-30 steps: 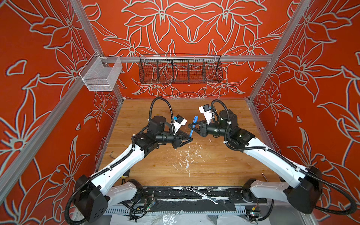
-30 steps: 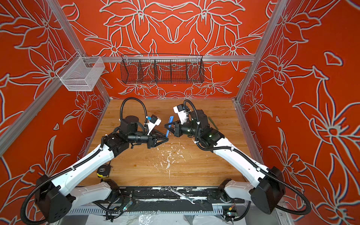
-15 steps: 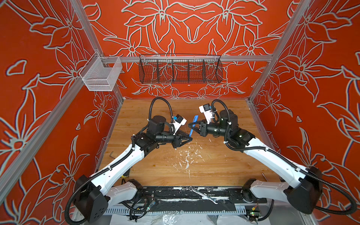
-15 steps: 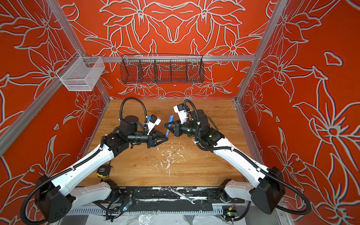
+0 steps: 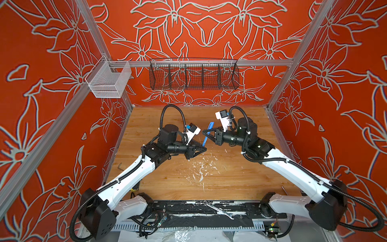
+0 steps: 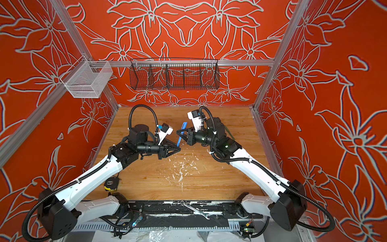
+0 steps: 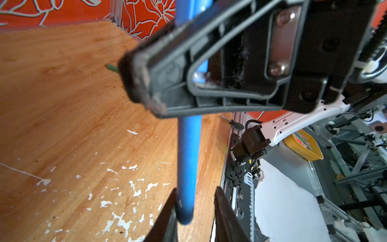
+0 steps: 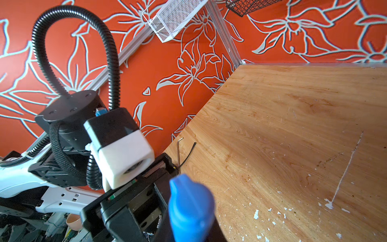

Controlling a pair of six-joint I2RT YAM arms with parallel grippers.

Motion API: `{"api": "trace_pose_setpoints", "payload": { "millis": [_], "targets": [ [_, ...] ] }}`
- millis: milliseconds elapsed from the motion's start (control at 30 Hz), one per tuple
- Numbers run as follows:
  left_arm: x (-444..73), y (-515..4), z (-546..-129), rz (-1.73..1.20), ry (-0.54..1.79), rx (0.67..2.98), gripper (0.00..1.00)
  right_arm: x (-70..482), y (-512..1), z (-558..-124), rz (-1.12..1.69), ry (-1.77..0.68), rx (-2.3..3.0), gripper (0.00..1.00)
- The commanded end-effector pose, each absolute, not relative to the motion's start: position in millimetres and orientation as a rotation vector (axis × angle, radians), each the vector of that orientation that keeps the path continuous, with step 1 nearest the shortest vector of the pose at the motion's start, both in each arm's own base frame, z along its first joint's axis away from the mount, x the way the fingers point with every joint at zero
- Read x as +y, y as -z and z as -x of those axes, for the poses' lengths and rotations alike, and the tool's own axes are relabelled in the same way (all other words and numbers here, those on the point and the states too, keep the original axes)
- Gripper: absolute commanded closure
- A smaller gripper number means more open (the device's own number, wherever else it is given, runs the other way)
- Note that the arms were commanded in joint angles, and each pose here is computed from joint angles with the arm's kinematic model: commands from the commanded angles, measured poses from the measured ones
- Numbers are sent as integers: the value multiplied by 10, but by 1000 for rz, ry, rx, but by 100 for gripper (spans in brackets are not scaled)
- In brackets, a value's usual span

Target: Insert the pens into the pen caps

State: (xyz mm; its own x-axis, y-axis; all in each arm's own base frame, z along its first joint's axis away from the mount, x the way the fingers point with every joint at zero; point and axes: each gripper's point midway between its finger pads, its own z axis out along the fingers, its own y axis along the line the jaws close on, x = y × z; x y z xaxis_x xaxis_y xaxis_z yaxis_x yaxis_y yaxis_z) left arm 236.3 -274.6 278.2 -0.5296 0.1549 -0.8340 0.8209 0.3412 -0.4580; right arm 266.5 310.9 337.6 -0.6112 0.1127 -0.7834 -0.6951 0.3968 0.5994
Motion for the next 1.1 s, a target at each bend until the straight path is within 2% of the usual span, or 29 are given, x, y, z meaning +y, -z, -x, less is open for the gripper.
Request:
{"api": "trace_pose_setpoints", "payload": {
  "millis": [0, 233, 300, 467, 533, 700, 900, 1067],
  "targets": [
    [-2737, -2952, -2323, -876, 1210, 1841, 72, 3127, -3505, -2652, 509, -1335, 1827, 100],
    [-2725, -2997, -2321, -876, 1199, 1824, 73, 3158, -3457, -2638, 525, -1352, 1845, 100],
    [-2725, -2994, -2326, -874, 1197, 1825, 67, 3166, -3441, -2640, 523, -1358, 1849, 100],
    [-2738, -2983, -2337, -875, 1202, 1829, 67, 3180, -3420, -2645, 523, -1368, 1854, 100],
    [-2739, -2986, -2335, -877, 1203, 1828, 71, 3174, -3432, -2645, 520, -1366, 1844, 100],
    [-2736, -2976, -2339, -876, 1197, 1831, 73, 3160, -3489, -2640, 508, -1375, 1819, 100],
    [-2736, -2988, -2351, -873, 1193, 1824, 88, 3182, -3466, -2631, 514, -1392, 1827, 100],
    [-2730, -3007, -2371, -867, 1184, 1820, 97, 3185, -3442, -2621, 528, -1385, 1837, 100]
  ]
}}
